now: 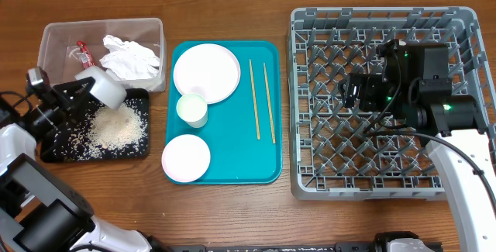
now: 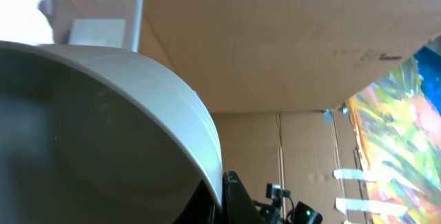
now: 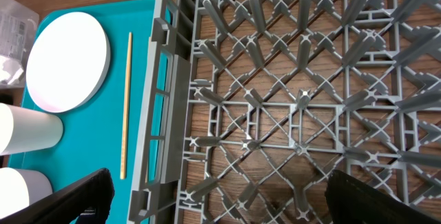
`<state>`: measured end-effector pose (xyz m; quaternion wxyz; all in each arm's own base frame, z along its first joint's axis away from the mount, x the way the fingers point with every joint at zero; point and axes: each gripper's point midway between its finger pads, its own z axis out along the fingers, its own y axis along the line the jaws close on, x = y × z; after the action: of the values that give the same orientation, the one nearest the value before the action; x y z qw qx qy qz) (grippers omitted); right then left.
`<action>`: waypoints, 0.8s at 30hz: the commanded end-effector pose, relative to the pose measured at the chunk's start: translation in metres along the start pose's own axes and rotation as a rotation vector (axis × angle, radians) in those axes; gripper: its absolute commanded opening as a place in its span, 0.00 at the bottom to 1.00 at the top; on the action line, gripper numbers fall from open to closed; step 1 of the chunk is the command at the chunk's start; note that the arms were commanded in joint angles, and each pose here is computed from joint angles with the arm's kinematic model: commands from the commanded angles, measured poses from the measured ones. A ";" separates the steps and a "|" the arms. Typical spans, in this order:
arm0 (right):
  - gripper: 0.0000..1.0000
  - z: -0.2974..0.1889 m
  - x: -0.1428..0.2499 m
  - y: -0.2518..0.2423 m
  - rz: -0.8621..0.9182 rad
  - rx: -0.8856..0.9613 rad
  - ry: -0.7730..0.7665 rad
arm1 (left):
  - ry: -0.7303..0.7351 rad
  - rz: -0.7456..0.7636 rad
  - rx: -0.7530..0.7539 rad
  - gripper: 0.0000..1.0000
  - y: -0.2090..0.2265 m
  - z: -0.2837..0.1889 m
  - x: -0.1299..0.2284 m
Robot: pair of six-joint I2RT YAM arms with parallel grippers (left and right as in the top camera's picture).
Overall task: Sort waste into correct bins and load items into the dishwasher
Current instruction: 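Tip the bowl over the black tray to dump the rice, then return the emptied bowl to the teal tray with left gripper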
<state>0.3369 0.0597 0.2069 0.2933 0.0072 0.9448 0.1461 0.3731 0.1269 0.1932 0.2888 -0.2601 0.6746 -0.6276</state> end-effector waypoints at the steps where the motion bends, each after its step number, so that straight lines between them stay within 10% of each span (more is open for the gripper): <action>1: 1.00 -0.005 -0.007 0.000 0.002 0.003 -0.022 | 0.105 0.170 0.049 0.04 -0.055 0.031 0.019; 10: 1.00 -0.005 -0.003 0.001 0.006 -0.001 -0.005 | 0.291 0.833 -0.203 0.04 -0.113 0.161 0.133; 20: 1.00 -0.005 -0.004 0.001 0.005 -0.002 -0.008 | 0.767 1.509 -0.879 0.04 0.015 0.205 0.261; 24: 1.00 -0.005 -0.002 0.001 0.007 -0.001 -0.001 | 0.988 1.471 -0.958 0.04 0.063 0.194 0.290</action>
<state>0.3328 0.0602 0.2043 0.2837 0.0078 0.9475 0.1472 0.3143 -0.2227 0.1374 0.2097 0.3845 0.8963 -0.0692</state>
